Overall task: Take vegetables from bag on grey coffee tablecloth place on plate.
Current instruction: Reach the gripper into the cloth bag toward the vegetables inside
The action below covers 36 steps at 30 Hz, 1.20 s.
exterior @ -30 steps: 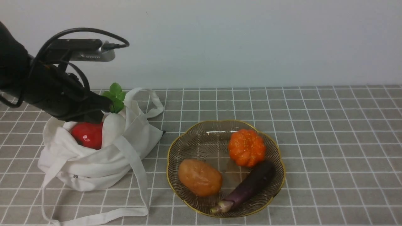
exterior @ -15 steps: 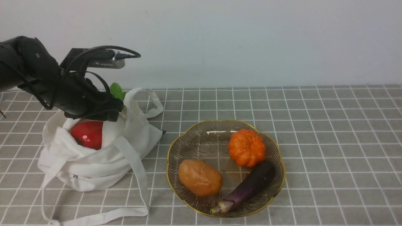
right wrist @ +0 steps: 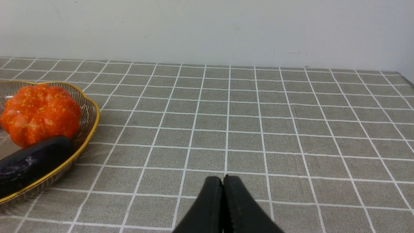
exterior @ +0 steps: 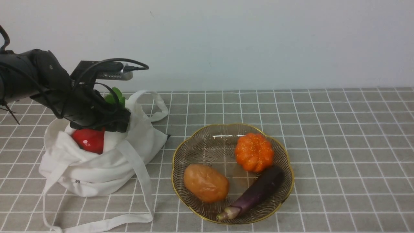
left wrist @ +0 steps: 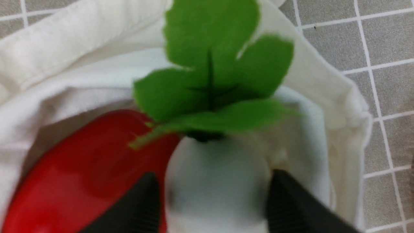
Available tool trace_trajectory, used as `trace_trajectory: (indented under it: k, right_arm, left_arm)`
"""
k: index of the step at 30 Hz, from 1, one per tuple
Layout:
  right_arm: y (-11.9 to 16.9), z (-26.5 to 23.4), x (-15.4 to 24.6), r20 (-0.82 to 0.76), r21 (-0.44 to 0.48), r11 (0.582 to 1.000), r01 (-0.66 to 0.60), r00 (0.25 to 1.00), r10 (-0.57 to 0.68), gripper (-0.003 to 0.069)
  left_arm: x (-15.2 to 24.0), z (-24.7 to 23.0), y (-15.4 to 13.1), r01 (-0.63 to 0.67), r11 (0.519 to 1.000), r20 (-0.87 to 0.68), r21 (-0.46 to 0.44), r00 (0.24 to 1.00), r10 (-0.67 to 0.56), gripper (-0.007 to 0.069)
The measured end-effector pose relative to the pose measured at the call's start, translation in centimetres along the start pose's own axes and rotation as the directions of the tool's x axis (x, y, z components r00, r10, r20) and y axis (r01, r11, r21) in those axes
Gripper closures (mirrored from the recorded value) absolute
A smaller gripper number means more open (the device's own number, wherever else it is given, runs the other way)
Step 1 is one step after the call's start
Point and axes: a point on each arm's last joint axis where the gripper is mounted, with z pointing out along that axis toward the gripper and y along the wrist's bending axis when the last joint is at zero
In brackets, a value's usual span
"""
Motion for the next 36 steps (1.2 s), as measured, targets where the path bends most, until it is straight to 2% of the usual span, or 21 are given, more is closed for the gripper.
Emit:
trace_trajectory:
  k: [2,3,6,14,18,21,23,24,26,27,28,29,30,31,32,34,36]
  right_arm:
    - [0.0,0.0,0.0,0.0,0.0,1.0,0.0,1.0,0.0,0.0678]
    - [0.0,0.0,0.0,0.0,0.0,1.0,0.0,1.0,0.0,0.0678]
    - [0.0,0.0,0.0,0.0,0.0,1.0,0.0,1.0,0.0,0.0678]
    - [0.0,0.0,0.0,0.0,0.0,1.0,0.0,1.0,0.0,0.0678]
    - [0.0,0.0,0.0,0.0,0.0,1.0,0.0,1.0,0.0,0.0678]
    - [0.0,0.0,0.0,0.0,0.0,1.0,0.0,1.0,0.0,0.0678]
    - [0.0,0.0,0.0,0.0,0.0,1.0,0.0,1.0,0.0,0.0678]
    - [0.0,0.0,0.0,0.0,0.0,1.0,0.0,1.0,0.0,0.0678]
    - [0.0,0.0,0.0,0.0,0.0,1.0,0.0,1.0,0.0,0.0678]
    - [0.0,0.0,0.0,0.0,0.0,1.0,0.0,1.0,0.0,0.0678]
    - [0.0,0.0,0.0,0.0,0.0,1.0,0.0,1.0,0.0,0.0678]
    - [0.0,0.0,0.0,0.0,0.0,1.0,0.0,1.0,0.0,0.0678]
    - [0.0,0.0,0.0,0.0,0.0,1.0,0.0,1.0,0.0,0.0678]
    - [0.0,0.0,0.0,0.0,0.0,1.0,0.0,1.0,0.0,0.0678]
    - [0.0,0.0,0.0,0.0,0.0,1.0,0.0,1.0,0.0,0.0678]
    - [0.0,0.0,0.0,0.0,0.0,1.0,0.0,1.0,0.0,0.0678]
    - [0.0,0.0,0.0,0.0,0.0,1.0,0.0,1.0,0.0,0.0678]
  left_arm:
    - [0.1,0.0,0.0,0.0,1.0,-0.015,0.005,1.0,0.0,0.0432]
    - [0.3,0.0,-0.1,0.0,1.0,-0.036,0.012,0.999,0.0,0.052]
    - [0.6,-0.3,-0.3,-0.002,1.0,-0.071,0.025,0.997,0.004,0.0609]
    - [-0.3,-5.3,-1.2,-0.035,0.999,0.044,0.02,0.998,0.034,0.063]
    - [-0.4,-5.6,-1.3,-0.073,0.997,0.058,0.016,0.996,0.072,0.0625]
    - [-0.3,-4.5,-1.0,-0.074,0.997,0.036,0.016,0.997,0.074,0.0571]
    - [-0.2,-3.5,-0.8,-0.07,0.998,0.028,0.012,0.997,0.069,0.0501]
    - [-0.3,-3.5,-0.8,-0.07,0.998,0.03,0.011,0.997,0.069,0.0501]
    - [-0.3,-2.6,-0.5,-0.064,0.998,0.026,0.005,0.998,0.064,0.0372]
    - [-0.3,-2.3,-0.5,-0.063,0.998,0.026,0.005,0.998,0.063,0.0361]
    - [-0.1,-1.8,-0.4,-0.06,0.998,0.012,0.006,0.998,0.06,0.0263]
    - [-0.1,-1.5,-0.3,-0.059,0.998,0.005,0.006,0.998,0.059,0.0222]
    - [-0.1,-1.5,-0.3,-0.058,0.998,0.003,0.006,0.998,0.058,0.0212]
    - [0.1,-0.8,-0.2,-0.055,0.998,-0.012,0.008,0.998,0.055,0.0141]
    - [0.2,-0.4,-0.2,-0.052,0.999,-0.022,0.009,0.998,0.052,0.0107]
    - [0.4,0.4,0.0,-0.048,0.999,-0.045,0.012,0.998,0.048,0.0062]
    - [0.6,1.0,0.1,-0.042,0.999,-0.057,0.014,0.998,0.042,0.0048]
